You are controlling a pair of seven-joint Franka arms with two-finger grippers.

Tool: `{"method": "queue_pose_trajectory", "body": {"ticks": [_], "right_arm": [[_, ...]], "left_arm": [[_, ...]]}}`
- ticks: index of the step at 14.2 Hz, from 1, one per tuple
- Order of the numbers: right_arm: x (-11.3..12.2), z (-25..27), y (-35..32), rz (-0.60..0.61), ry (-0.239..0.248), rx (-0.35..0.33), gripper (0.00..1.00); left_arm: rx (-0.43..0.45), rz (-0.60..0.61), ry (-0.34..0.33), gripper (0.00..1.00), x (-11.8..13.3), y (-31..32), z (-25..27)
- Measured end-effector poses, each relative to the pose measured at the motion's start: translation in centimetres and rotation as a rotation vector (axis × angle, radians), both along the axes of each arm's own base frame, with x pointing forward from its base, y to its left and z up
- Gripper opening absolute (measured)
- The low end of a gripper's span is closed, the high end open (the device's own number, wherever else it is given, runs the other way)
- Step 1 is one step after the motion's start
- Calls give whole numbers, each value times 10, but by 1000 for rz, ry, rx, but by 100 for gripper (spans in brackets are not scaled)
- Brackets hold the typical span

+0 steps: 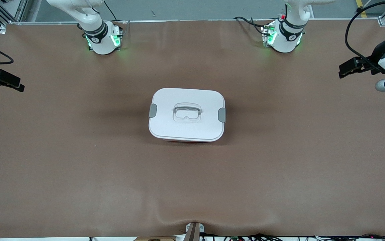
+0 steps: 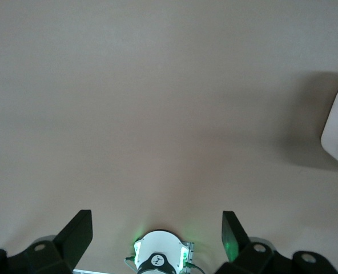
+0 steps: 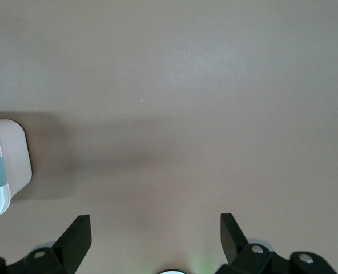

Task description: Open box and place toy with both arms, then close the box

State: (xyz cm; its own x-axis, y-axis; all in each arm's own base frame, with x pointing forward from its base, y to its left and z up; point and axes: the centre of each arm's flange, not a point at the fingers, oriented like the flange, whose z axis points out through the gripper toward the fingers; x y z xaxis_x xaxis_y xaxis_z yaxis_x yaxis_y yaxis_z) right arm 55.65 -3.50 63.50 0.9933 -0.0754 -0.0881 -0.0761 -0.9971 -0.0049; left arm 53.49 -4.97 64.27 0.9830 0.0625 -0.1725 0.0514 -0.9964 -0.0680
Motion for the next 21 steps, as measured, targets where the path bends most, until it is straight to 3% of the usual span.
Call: {"method": "queue_pose_trajectory", "body": {"ticks": [5,14,21], "right_arm": [[0,0,-2,-3,0,0,100],[-1,10,-7,6,-21,-2,100],[-1,10,-8,6,-22,-4,100]], "left_arm": [[-2,-9,-39,100,-9,-2,-10],[-8,-10,-93,100,-2,-2,-5],[-13,-47,-89,100,0,-1,-7]]}}
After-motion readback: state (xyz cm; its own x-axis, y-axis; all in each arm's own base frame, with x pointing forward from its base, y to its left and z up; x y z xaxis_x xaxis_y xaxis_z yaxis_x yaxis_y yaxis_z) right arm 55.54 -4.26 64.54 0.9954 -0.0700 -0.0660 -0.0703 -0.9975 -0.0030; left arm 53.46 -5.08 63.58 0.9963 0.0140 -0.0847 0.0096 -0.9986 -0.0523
